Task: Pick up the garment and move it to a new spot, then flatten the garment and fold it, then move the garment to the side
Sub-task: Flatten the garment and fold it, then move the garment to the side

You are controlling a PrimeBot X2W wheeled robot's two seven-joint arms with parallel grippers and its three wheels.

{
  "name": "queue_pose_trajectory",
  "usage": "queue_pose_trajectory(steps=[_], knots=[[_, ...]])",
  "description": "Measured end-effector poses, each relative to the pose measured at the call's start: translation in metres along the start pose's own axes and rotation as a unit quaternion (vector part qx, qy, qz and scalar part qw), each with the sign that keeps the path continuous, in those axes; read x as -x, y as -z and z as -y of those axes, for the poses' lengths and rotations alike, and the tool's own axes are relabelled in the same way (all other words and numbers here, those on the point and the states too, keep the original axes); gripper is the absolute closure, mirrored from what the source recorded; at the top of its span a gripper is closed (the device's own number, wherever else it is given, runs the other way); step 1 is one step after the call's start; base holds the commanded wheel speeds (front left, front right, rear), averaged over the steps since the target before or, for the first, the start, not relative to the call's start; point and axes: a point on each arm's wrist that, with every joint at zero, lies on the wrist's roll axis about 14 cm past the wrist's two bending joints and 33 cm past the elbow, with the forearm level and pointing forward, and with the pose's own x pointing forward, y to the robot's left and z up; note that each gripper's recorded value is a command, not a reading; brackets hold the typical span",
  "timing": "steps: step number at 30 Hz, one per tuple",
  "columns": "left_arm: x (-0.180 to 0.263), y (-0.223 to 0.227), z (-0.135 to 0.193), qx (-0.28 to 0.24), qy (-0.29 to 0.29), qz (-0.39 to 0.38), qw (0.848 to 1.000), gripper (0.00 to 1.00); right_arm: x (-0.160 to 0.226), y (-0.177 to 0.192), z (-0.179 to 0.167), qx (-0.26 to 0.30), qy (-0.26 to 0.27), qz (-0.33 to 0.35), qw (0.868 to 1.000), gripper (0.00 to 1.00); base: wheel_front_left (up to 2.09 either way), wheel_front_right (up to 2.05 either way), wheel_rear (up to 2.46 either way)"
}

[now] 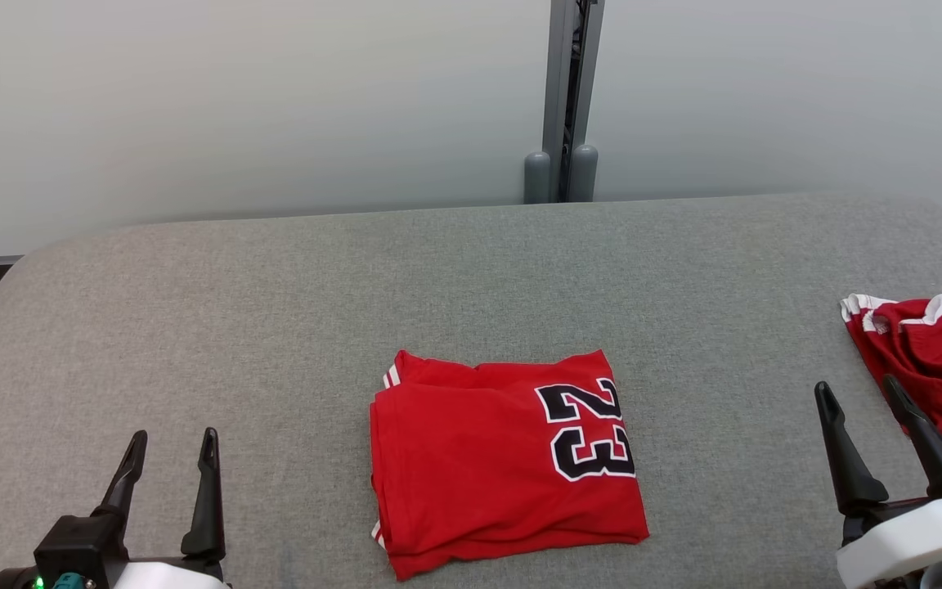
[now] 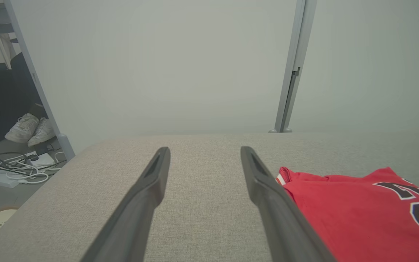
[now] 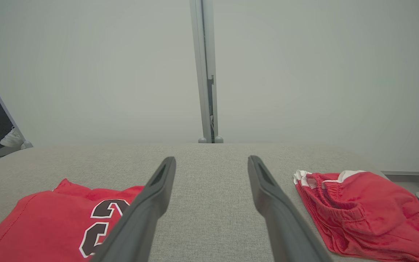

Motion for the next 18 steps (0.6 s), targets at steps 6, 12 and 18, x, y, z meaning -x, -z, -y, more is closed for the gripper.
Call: queue_pose_trajectory(steps=[6,12,18], knots=[[0.0001,-0.0011,-0.0006,-0.004,-0.001,0.0,1.0,0.0,0.0009,-0.0036,0.0004,0.001,0.003,0.003,1.0,0.0,0.0,0.0,0.0],[0.0001,0.0001,-0.0021,-0.003,-0.004,-0.003,1.0,0.0,0.0015,-0.0006,0.0009,-0.001,0.005,-0.003,1.0,0.0,0.0,0.0,0.0],[-0.0002,0.0012,-0.0026,-0.002,-0.006,-0.005,1.0,0.0,0.0004,0.0006,0.0009,0.0,0.005,-0.004,1.0,0.0,0.0,0.0,0.0]])
